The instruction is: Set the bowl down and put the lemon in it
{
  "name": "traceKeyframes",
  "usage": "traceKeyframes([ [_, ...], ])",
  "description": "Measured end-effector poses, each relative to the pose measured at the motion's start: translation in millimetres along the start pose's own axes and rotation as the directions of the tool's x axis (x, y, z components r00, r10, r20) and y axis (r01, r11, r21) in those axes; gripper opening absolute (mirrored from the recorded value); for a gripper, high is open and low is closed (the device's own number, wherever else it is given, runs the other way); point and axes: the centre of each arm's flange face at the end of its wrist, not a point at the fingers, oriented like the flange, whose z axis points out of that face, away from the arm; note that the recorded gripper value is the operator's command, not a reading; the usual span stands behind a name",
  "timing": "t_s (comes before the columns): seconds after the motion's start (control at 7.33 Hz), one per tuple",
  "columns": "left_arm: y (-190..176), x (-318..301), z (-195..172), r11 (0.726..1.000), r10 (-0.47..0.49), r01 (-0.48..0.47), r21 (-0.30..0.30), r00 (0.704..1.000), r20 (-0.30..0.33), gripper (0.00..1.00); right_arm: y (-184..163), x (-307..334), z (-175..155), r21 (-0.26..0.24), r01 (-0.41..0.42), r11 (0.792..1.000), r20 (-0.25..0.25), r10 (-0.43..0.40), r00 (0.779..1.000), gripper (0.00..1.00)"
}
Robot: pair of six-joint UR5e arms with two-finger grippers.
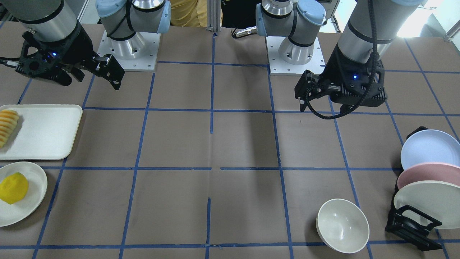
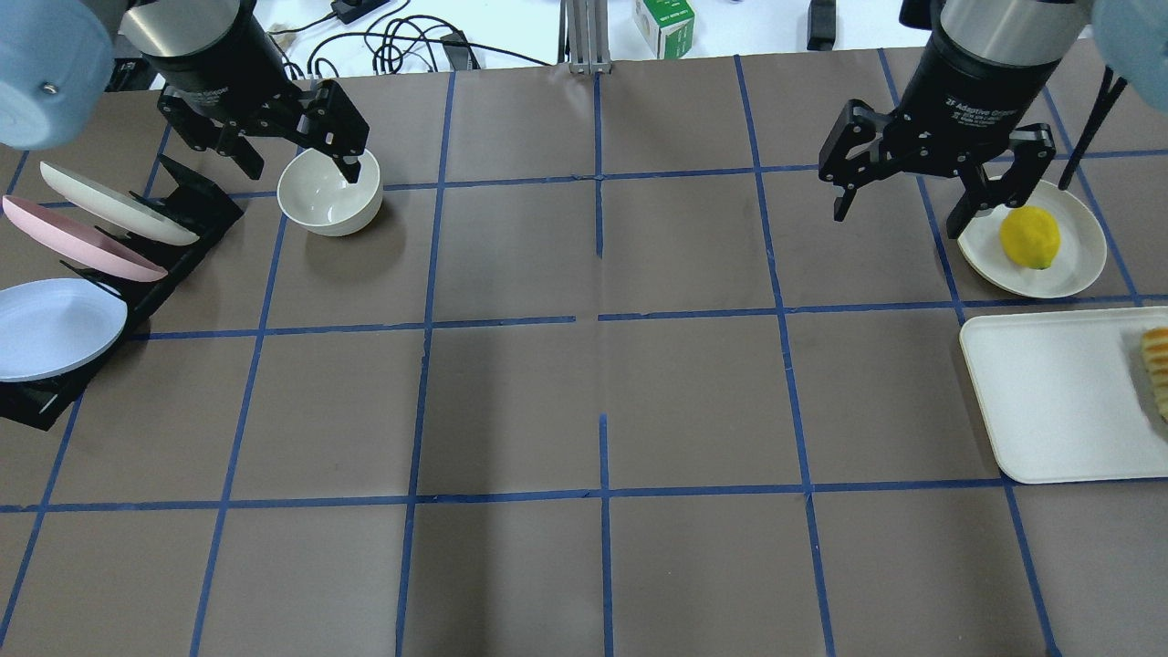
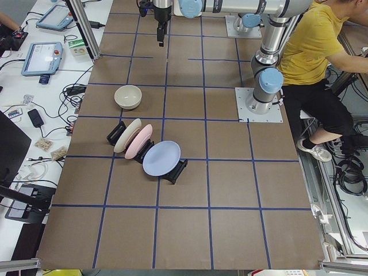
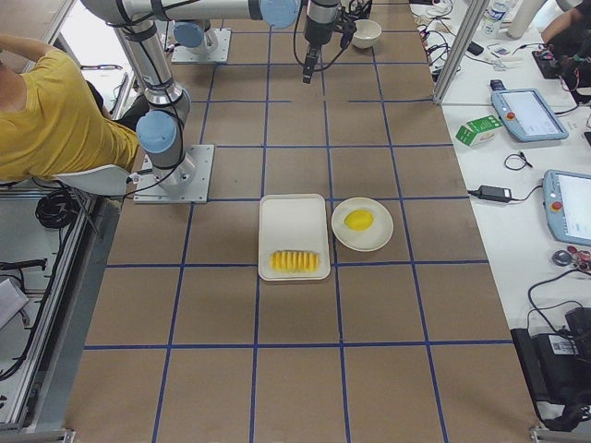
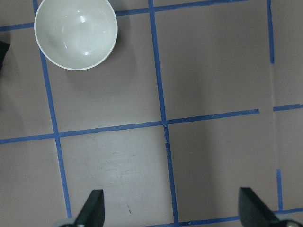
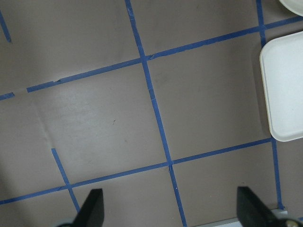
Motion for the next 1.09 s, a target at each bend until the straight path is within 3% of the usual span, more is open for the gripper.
traceKeyframes([
  [0.55,8.0,-4.2,-10.3,1.0,-0.014,0.014,-0.009,1.0,0.003,1.0,-3.4,1.6,2.0,-0.001,0.004,1.0,0.002,-0.004,1.0,1.0],
  [0.82,4.2,-16.0,-3.8,1.0,-0.02,0.02,-0.015,1.0,0.008,1.0,-25.7,13.8,17.5,-0.025,-0.019,1.0,-0.01,0.018,1.0,1.0],
  [1.09,-38.6,-72.5,46.9,0.999,-0.026,0.026,-0.02,1.0,0.012,1.0,-66.5,68.7,36.7,-0.048,-0.068,0.997,-0.028,0.066,0.997,1.0],
])
